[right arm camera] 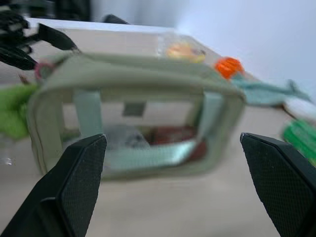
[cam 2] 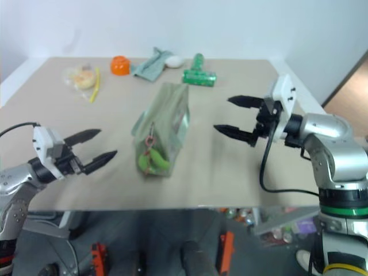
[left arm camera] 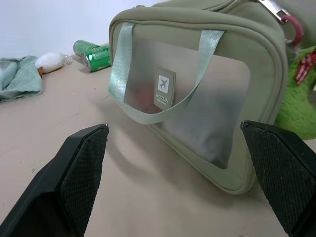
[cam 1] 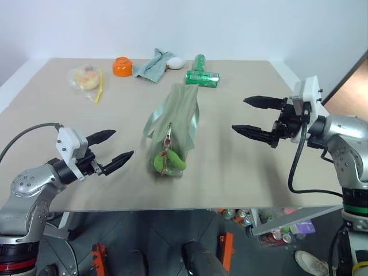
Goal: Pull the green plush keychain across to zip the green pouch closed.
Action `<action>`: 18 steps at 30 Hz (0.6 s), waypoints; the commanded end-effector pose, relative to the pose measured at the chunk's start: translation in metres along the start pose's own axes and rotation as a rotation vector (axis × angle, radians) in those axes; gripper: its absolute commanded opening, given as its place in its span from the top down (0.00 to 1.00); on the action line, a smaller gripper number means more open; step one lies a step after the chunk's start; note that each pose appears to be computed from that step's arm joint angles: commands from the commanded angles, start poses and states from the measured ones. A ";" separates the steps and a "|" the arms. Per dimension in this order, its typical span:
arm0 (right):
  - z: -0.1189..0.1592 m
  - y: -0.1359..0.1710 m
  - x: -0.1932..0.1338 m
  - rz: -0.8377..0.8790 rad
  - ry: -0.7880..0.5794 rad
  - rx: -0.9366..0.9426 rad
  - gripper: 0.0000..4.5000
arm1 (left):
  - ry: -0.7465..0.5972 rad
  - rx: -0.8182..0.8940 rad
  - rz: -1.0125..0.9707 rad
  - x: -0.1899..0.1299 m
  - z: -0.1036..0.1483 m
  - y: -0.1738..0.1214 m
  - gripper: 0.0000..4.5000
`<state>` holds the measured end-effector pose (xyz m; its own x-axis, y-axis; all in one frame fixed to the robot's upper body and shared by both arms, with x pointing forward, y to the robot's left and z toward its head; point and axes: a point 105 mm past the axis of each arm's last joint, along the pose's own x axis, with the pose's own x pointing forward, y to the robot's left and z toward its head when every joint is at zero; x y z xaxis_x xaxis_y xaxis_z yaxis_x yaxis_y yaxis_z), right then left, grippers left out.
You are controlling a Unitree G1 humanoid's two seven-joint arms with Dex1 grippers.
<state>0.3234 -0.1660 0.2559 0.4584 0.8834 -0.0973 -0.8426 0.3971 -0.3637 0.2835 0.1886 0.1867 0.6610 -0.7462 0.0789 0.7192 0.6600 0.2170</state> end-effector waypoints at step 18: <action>0.055 -0.001 0.083 0.461 -0.015 -0.656 0.00 | -0.070 -0.066 -0.138 0.018 0.028 -0.058 0.01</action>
<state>0.3491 -0.0803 0.2865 0.0921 0.9350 -0.3426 -0.6776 -0.1933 -0.7096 0.2524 0.1418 0.1904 0.5638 -0.8215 0.0848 0.8113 0.5702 0.1290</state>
